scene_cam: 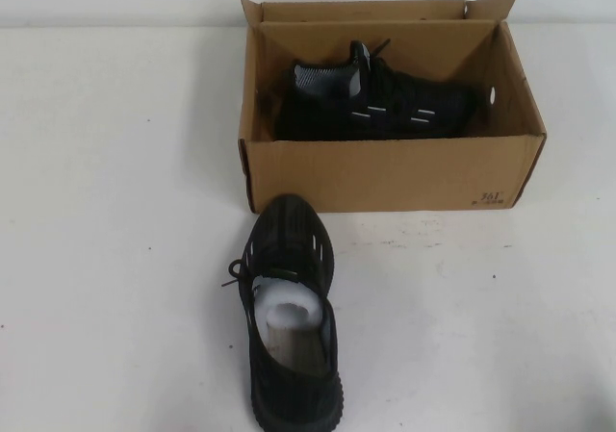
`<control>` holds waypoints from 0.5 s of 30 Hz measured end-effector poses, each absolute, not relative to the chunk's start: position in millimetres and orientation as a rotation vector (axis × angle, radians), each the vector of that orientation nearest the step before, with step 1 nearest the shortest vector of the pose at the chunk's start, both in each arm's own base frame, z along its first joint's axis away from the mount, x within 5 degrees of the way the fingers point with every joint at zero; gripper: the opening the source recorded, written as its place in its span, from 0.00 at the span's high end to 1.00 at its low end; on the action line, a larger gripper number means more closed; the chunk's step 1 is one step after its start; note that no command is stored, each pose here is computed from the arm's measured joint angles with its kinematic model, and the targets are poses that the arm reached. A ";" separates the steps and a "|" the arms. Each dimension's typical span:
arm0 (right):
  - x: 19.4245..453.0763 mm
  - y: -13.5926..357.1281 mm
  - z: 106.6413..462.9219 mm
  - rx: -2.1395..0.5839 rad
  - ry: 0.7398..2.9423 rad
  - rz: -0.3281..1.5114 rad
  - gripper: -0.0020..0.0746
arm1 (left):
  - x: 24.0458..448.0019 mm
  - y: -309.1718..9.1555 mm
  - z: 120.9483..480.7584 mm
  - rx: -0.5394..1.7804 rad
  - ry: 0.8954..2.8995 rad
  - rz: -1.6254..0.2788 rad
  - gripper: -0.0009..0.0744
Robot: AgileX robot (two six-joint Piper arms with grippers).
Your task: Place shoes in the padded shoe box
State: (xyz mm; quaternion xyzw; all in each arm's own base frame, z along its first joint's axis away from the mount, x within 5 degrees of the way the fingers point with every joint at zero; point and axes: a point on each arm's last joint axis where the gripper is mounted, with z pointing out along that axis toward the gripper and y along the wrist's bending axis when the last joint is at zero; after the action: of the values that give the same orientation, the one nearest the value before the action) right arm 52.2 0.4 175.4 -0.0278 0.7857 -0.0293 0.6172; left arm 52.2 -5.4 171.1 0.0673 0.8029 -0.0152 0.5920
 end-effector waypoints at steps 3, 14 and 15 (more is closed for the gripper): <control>52.2 0.4 175.4 -0.062 1.809 -0.064 0.98 | 52.2 -5.4 171.1 0.157 1.868 -0.035 0.99; 52.2 -0.3 175.4 -0.050 1.809 -0.074 0.98 | 52.2 -5.4 171.1 0.157 1.868 -0.035 0.99; 52.2 -0.3 175.4 -0.050 1.809 -0.074 0.98 | 52.2 -5.4 171.1 0.157 1.868 -0.035 0.99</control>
State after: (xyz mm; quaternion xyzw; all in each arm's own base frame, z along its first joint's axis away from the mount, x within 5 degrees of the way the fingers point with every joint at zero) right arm 52.2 -0.3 175.4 -0.0217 0.7859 -0.0324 0.6171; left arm 52.2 -5.4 171.1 0.0673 0.8029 -0.0152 0.5920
